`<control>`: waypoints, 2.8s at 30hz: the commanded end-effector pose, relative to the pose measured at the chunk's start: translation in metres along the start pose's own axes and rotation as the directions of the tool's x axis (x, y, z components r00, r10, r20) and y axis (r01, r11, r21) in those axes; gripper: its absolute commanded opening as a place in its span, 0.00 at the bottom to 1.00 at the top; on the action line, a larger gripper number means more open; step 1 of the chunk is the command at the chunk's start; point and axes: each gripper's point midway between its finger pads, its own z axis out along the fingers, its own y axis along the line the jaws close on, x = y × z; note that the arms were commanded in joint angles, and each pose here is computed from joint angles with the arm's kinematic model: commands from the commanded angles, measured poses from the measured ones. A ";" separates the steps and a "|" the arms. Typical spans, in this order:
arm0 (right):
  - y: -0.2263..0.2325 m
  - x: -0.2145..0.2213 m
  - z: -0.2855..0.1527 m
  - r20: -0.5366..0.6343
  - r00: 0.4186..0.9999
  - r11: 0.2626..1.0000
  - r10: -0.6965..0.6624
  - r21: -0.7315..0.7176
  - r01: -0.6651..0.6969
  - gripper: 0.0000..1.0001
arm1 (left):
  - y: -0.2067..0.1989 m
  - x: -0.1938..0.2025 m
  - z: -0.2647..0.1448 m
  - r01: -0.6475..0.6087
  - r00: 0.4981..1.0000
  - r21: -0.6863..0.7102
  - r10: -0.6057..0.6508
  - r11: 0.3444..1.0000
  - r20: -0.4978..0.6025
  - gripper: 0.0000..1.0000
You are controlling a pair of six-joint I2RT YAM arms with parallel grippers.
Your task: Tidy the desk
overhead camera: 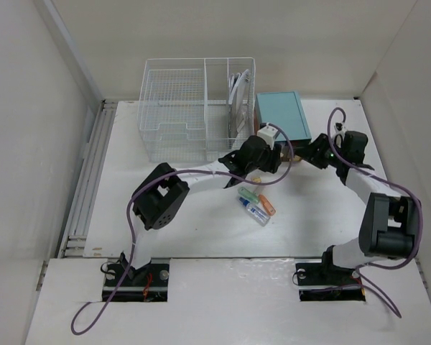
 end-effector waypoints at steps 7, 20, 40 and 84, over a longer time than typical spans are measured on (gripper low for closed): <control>-0.012 0.040 -0.033 -0.092 0.990 0.993 -0.111 0.040 0.115 0.37 | 0.011 -0.057 0.000 0.021 0.992 -0.025 -0.018 0.999 0.124 0.47; 0.000 0.054 -0.051 -0.169 0.973 0.988 -0.155 -0.054 0.147 0.86 | 0.012 -0.055 0.001 0.021 0.994 -0.008 -0.020 1.000 0.109 0.47; 0.064 0.042 -0.112 -0.050 0.913 0.905 -0.404 -0.171 0.391 0.50 | -0.049 -0.033 -0.109 -0.045 0.990 0.056 0.037 0.997 0.134 0.58; 0.084 0.234 -0.010 -0.572 0.011 0.356 -0.820 -0.495 0.792 0.58 | 0.031 0.091 -0.314 0.393 0.919 -0.199 -0.377 0.898 0.114 0.70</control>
